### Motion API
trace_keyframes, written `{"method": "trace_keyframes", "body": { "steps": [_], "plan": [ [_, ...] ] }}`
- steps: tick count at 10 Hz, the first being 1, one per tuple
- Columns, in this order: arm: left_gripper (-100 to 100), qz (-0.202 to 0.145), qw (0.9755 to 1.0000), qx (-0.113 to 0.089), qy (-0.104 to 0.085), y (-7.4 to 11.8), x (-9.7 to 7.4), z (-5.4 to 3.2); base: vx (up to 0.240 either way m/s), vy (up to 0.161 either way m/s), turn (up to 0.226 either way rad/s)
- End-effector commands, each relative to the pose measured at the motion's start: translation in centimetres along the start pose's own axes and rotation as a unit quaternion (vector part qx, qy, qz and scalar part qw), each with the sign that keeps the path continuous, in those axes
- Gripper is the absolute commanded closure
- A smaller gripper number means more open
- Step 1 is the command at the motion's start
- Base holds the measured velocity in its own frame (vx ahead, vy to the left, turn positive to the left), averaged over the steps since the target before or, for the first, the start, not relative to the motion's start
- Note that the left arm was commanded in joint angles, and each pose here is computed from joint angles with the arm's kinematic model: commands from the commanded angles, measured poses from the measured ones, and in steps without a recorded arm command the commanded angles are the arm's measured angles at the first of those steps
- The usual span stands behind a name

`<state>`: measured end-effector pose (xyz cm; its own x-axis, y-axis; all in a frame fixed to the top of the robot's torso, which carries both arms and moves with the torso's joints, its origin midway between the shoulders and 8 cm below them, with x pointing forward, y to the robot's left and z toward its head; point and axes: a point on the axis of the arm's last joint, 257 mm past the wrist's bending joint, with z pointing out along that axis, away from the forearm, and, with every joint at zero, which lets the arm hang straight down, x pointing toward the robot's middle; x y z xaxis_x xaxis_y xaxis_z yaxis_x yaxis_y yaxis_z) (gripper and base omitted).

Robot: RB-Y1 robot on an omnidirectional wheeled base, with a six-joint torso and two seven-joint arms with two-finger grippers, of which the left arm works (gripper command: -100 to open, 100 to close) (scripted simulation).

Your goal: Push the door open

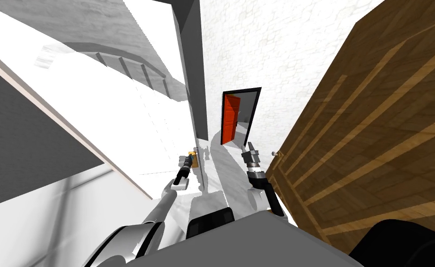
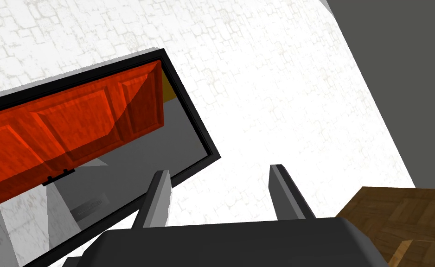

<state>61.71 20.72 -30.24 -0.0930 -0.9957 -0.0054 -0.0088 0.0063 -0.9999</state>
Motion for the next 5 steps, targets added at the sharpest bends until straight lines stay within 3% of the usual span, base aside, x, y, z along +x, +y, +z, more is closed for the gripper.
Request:
{"method": "trace_keyframes", "body": {
  "steps": [1, 5],
  "plan": [
    [100, 0.002, 0.9999, 0.005, -0.017, -0.5, -2.0, 0.11, 0.158, -0.136, 0.086],
    [100, 0.0, 0.9991, 0.005, -0.042, -0.5, -4.6, -0.1, 0.153, -0.142, 0.072]
  ]
}}
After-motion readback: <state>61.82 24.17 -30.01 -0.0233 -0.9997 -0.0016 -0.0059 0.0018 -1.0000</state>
